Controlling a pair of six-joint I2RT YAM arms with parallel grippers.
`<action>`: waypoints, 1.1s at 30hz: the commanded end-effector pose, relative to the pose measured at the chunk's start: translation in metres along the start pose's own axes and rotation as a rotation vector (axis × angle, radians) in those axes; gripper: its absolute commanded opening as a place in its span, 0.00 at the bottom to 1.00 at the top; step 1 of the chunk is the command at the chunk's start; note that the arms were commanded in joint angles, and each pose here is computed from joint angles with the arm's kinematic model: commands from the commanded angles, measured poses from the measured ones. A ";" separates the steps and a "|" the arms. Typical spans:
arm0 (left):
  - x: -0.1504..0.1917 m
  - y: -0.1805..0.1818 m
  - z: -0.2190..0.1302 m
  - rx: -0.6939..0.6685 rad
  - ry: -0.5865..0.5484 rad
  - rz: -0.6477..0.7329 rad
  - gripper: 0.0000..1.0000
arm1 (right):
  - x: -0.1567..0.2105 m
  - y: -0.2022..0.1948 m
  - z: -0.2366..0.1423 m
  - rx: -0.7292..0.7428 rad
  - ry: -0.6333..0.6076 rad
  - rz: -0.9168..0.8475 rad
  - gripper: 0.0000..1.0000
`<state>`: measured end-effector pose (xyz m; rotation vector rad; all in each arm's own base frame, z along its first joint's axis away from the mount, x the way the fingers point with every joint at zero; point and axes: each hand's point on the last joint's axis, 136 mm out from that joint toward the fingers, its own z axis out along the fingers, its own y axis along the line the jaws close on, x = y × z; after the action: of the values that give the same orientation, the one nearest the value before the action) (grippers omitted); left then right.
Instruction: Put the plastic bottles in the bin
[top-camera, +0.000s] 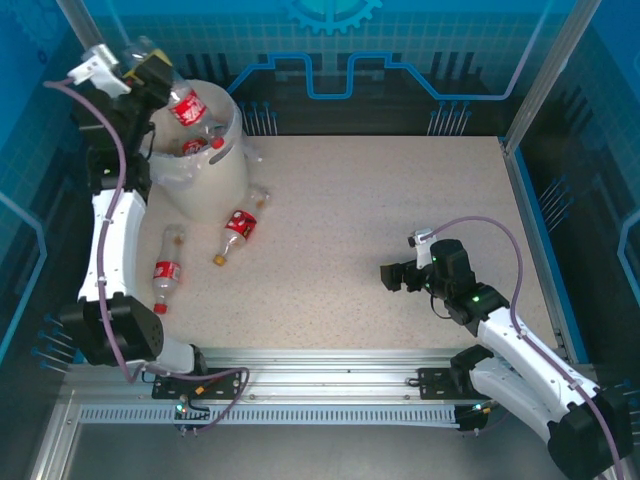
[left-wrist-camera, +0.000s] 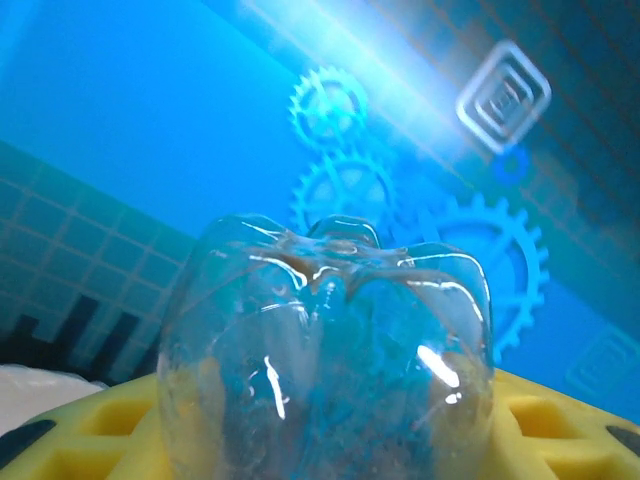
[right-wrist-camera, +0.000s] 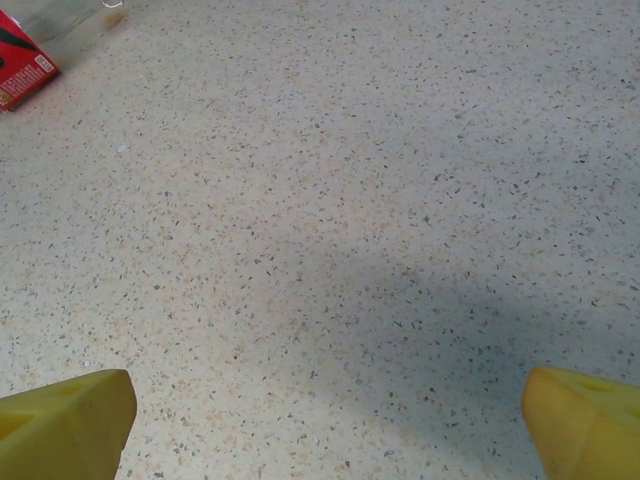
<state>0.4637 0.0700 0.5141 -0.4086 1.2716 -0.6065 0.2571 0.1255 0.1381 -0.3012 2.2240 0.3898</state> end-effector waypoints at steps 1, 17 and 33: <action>-0.029 0.013 0.004 0.042 -0.108 -0.131 0.14 | -0.012 0.004 -0.005 -0.006 -0.025 -0.024 1.00; 0.034 0.101 0.044 -0.304 0.266 0.334 0.14 | -0.002 0.001 -0.002 0.002 -0.020 -0.013 1.00; 0.159 0.147 0.059 -0.348 0.662 0.430 0.30 | 0.000 -0.001 -0.003 0.008 -0.031 -0.009 1.00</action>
<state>0.5766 0.0839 0.3359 -0.2228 1.9778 -0.1642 0.2547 0.1236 0.1362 -0.3024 2.2165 0.3847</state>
